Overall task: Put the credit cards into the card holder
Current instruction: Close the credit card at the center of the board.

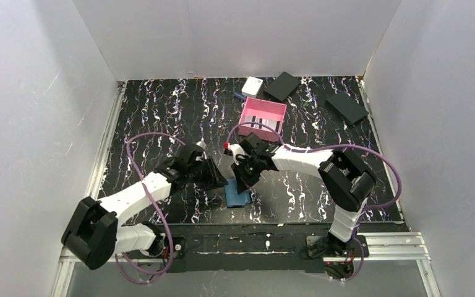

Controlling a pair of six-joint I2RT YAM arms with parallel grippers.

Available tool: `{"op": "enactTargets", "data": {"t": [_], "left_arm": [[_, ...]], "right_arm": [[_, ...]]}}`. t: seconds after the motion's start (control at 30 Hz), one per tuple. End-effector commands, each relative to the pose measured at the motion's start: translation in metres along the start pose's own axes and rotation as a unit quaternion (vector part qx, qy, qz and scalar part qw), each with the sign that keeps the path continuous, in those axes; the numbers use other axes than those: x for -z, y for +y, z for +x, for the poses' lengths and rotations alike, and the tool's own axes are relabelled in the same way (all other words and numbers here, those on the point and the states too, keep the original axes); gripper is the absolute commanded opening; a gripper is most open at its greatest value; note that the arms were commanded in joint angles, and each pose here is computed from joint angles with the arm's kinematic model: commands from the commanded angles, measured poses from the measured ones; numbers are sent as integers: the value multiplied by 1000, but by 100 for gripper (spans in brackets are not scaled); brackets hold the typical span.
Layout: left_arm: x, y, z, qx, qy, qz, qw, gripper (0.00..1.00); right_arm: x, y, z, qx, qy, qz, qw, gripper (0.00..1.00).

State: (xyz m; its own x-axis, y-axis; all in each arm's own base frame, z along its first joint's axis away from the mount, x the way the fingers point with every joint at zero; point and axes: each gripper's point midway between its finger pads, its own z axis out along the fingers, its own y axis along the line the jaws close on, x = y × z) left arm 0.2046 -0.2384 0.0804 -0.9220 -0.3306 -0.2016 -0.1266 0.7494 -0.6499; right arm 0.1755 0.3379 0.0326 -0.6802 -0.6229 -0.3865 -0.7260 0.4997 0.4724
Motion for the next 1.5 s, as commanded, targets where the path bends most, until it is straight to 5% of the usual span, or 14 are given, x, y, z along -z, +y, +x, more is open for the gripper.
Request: {"op": "enactTargets", "data": {"t": [0.0, 0.73, 1.47], "left_arm": [[2, 35, 28, 11, 40, -31, 999, 23], [-40, 33, 47, 22, 90, -12, 996, 13], [-56, 29, 48, 14, 105, -26, 994, 13]], "right_arm": [[-29, -23, 73, -29, 111, 48, 992, 1], [5, 6, 25, -42, 18, 22, 999, 1], [-5, -8, 36, -69, 98, 80, 990, 1]]}}
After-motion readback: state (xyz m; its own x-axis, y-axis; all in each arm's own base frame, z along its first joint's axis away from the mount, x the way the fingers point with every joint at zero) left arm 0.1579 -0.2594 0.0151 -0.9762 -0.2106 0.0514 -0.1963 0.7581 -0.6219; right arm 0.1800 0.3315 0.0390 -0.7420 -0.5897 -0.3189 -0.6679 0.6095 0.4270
